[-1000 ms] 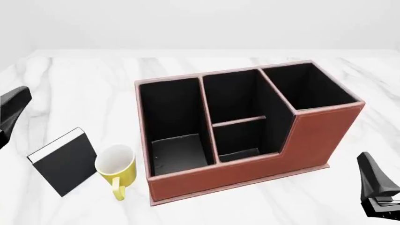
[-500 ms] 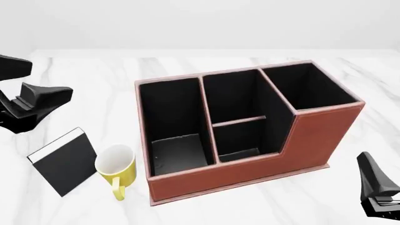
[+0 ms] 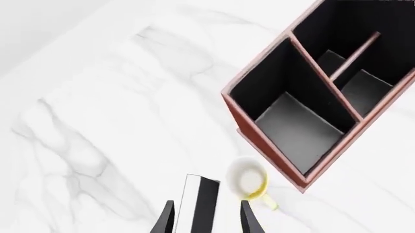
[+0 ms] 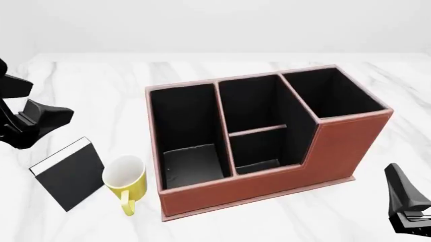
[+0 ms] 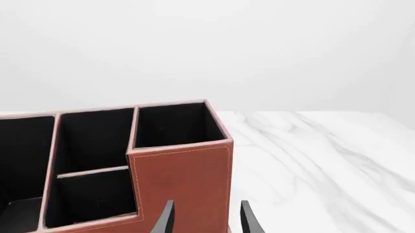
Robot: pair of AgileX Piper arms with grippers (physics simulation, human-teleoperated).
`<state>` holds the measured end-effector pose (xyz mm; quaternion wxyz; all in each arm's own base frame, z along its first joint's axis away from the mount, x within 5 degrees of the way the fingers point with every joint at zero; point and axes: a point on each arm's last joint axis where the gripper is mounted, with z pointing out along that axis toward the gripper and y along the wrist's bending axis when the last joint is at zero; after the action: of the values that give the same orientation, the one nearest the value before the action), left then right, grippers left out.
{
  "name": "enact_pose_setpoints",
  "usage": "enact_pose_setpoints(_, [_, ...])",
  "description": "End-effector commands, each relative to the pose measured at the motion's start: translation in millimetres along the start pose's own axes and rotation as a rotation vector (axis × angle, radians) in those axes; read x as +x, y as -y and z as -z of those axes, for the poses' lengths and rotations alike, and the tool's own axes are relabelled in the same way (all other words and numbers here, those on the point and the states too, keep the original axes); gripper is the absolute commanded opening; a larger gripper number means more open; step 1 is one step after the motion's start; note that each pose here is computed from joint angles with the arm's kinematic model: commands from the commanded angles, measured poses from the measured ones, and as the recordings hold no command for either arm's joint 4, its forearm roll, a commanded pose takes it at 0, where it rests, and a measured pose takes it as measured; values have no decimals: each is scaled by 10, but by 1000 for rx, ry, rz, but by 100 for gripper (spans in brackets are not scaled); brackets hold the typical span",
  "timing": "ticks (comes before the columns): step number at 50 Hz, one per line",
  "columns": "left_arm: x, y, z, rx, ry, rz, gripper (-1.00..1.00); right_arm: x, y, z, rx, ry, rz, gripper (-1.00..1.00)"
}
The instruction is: Pick up the book and place it in the back compartment of the caddy.
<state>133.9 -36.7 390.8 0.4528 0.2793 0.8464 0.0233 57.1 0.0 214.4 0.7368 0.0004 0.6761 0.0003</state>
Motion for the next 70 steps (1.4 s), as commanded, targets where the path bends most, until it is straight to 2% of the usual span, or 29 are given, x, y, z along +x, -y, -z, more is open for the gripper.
enact_pose_setpoints(1, [140,-22,19,-29,-46,15,100,0,0,0,0,0,0,100])
enact_pose_setpoints(8, [264,-2,-70,-33,-77,29,100,0,0,0,0,0,0,100])
enact_pose_setpoints(16, [422,6,-219,-52,-107,78,100,0,0,0,0,0,0,100])
enact_pose_setpoints(19, [425,-15,-251,-60,-114,93,100,0,0,0,0,0,0,100])
enact_pose_setpoints(31, [374,-139,-250,-109,-119,78,100,0,0,0,0,0,0,100])
enact_pose_setpoints(38, [440,-176,-391,-127,-130,75,100,0,0,0,0,0,0,100])
enact_pose_setpoints(48, [498,-173,-610,-113,-144,83,100,0,0,0,0,0,0,100])
enact_pose_setpoints(54, [595,-93,-732,-82,-163,67,100,0,0,0,0,0,0,100])
enact_pose_setpoints(58, [641,-74,-825,-73,-174,81,100,0,0,0,0,0,0,100])
enact_pose_setpoints(70, [676,-160,-950,-94,-198,95,100,0,0,0,0,0,0,100])
